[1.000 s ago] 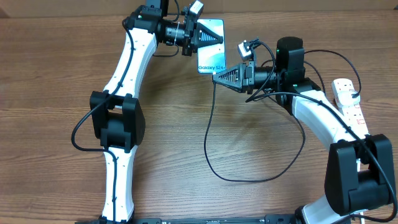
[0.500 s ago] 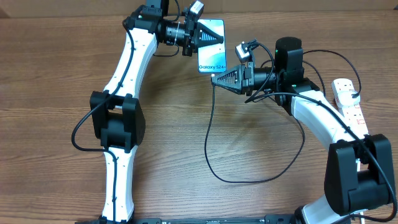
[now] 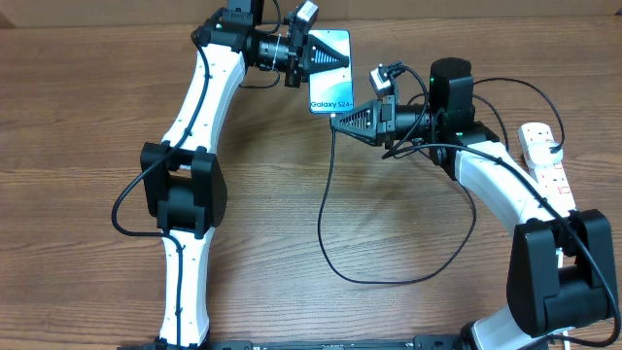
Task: Plug charger to phone and switch on socket
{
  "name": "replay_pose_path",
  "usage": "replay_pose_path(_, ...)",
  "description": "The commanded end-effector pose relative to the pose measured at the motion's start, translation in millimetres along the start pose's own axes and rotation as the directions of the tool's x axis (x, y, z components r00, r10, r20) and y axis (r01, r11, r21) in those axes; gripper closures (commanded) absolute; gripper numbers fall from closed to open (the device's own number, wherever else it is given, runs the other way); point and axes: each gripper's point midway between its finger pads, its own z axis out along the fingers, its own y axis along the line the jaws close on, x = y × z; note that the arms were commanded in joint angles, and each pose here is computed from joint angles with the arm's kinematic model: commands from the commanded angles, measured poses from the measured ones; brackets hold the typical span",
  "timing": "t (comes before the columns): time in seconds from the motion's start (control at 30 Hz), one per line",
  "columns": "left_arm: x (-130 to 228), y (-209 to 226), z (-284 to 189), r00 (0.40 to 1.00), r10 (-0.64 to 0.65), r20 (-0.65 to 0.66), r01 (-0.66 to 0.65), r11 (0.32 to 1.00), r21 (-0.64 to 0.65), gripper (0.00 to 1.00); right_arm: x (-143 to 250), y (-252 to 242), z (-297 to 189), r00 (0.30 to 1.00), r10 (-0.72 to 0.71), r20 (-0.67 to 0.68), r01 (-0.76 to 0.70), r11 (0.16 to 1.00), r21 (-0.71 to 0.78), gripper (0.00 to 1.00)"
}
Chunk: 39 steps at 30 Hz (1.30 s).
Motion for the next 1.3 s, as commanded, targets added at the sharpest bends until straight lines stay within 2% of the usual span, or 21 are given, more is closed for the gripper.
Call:
replay_pose_path(0.0,9.2,-30.0,0.3,0.999,0.045,-0.027,-0.044,0.998,0.047,0.96,-8.5,13.3,-2.2,0.998,-0.047,0.038,0.046,0.999,0.008,0.96)
replay_pose_path(0.63,11.5,-33.1,0.3,0.997,0.068,-0.038,-0.065,0.996,0.067,0.96,3.7,23.7,-1.5,0.997,-0.069,-0.033,0.067,0.997,-0.049,0.96)
replay_pose_path(1.27,15.6,-37.5,3.0,0.996,0.069,-0.058,-0.063,0.994,0.091,0.96,2.4,21.0,3.4,0.998,-0.063,-0.018,0.063,0.998,-0.030,0.96)
